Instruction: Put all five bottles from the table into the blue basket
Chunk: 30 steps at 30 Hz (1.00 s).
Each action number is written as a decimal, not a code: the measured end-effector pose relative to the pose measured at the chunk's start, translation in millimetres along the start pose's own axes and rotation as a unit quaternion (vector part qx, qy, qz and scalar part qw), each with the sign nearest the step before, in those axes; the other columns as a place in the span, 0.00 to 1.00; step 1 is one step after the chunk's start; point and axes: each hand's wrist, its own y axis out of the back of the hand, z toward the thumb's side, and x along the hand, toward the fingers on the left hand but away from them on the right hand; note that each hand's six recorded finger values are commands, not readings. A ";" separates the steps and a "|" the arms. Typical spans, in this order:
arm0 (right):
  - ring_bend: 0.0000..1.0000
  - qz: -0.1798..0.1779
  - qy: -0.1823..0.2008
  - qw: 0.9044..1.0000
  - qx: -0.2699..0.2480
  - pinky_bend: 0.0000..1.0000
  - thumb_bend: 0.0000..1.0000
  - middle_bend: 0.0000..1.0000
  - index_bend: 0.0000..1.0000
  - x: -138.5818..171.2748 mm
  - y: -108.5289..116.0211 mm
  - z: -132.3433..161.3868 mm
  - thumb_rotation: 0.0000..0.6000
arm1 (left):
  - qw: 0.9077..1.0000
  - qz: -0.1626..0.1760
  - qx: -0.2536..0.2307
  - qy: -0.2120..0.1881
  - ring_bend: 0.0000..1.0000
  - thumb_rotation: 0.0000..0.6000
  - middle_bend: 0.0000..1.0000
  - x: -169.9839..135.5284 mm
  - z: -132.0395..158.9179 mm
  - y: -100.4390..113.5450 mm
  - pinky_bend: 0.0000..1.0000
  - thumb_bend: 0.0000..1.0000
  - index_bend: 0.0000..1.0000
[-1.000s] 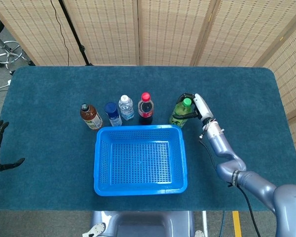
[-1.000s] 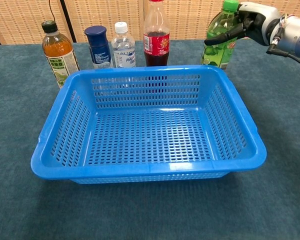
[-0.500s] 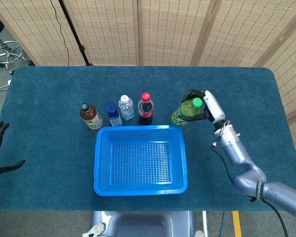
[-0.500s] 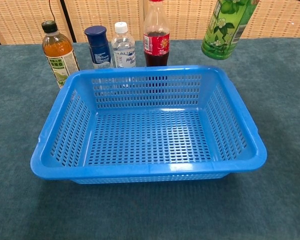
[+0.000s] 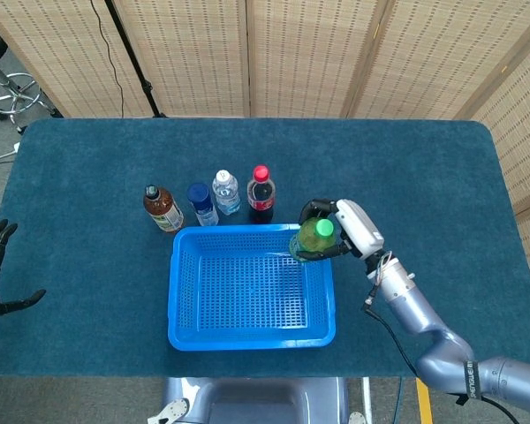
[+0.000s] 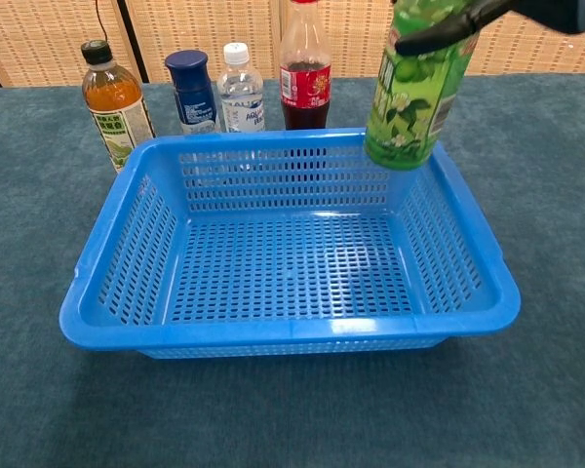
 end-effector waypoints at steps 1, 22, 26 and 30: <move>0.77 0.005 -0.006 1.000 -0.003 0.63 0.02 0.79 0.65 -0.8 -6.5 -3.6 1.00 | 1.000 0.000 -0.001 0.000 0.00 1.00 0.00 -0.1 -0.7 0.5 0.00 0.07 0.00; 0.00 0.076 -0.040 0.995 0.052 0.02 0.00 0.00 0.00 5.8 -11.4 -32.9 1.00 | 1.000 0.001 -0.007 0.003 0.00 1.00 0.00 -1.2 -5.1 3.6 0.00 0.07 0.00; 0.00 0.063 -0.044 0.995 0.064 0.00 0.00 0.00 0.00 5.6 16.1 -27.8 1.00 | 1.000 0.002 -0.010 -0.002 0.00 1.00 0.00 -2.6 -3.9 5.0 0.00 0.07 0.00; 0.00 0.048 -0.064 0.995 0.062 0.00 0.00 0.00 0.00 -4.9 42.2 -32.3 1.00 | 1.000 0.001 -0.006 -0.007 0.00 1.00 0.00 -3.9 -1.8 4.6 0.00 0.07 0.00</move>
